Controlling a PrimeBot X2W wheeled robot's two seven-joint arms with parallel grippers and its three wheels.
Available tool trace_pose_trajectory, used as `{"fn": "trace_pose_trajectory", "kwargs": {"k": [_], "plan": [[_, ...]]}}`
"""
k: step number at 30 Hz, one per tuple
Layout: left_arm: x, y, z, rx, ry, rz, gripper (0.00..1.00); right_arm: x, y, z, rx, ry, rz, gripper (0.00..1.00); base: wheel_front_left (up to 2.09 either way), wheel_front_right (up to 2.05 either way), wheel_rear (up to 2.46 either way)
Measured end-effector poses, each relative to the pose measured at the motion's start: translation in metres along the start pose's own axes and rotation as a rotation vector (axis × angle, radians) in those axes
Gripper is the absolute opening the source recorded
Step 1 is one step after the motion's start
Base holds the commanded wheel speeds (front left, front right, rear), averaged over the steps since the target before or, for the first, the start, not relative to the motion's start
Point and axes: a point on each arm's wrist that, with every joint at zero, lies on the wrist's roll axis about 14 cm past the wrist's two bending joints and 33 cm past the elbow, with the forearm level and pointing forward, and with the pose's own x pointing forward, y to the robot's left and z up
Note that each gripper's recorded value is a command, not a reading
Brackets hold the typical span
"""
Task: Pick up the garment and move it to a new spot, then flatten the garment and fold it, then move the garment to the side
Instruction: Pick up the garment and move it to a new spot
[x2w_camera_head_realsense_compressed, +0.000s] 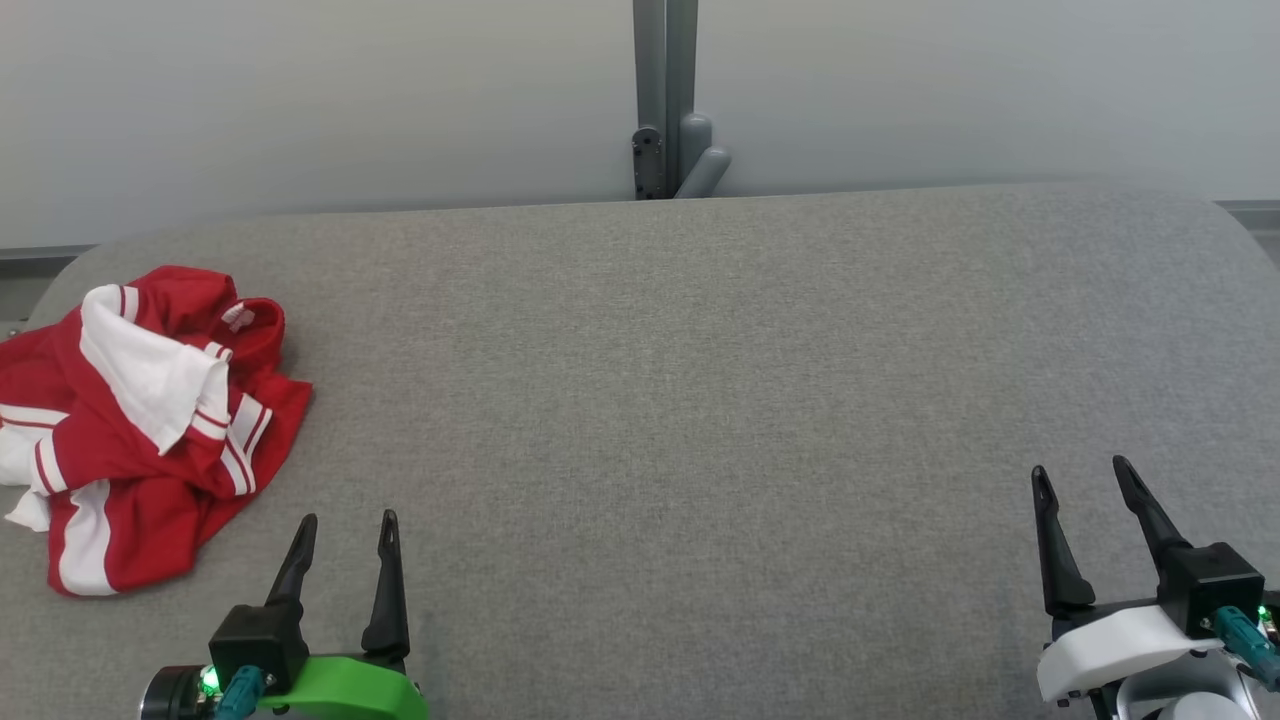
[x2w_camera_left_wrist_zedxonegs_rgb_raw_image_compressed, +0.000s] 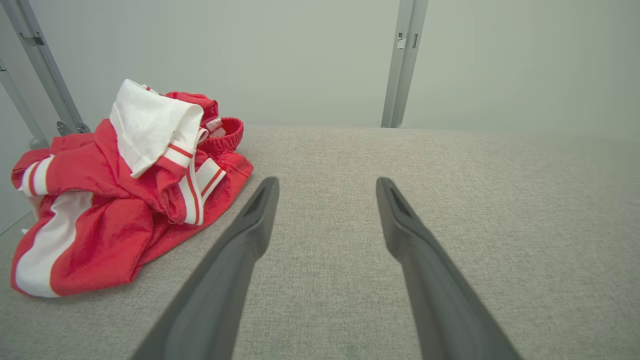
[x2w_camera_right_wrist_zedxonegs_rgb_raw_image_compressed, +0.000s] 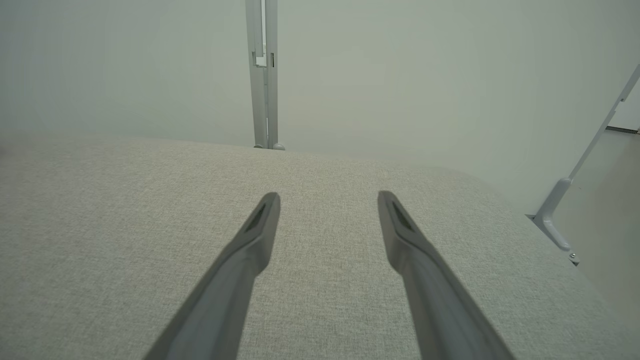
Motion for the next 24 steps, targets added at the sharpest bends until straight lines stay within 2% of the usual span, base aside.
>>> {"fn": "trace_pose_trajectory", "kwargs": {"k": [4, 8, 18, 24], "plan": [[-0.003, 0.004, 0.004, 0.0, -0.011, 0.015, 1.0, 0.004, 0.002, -0.001, 0.006, 0.001, 0.004, 1.0, 0.0, 0.0, 0.0], [-0.012, 0.018, 0.007, 0.001, -0.02, 0.061, 1.0, 0.012, 0.02, -0.003, 0.013, 0.006, 0.059, 1.0, 0.0, 0.0, 0.0], [-0.076, 0.095, 0.005, -0.009, -0.024, 0.343, 1.0, 0.039, 0.108, 0.003, 0.036, -0.014, 0.31, 1.0, 0.0, 0.0, 0.0], [-0.116, 0.125, 0.008, -0.025, -0.046, 0.475, 1.0, 0.047, 0.155, 0.011, 0.037, -0.039, 0.444, 1.0, 0.0, 0.0, 0.0]]}}
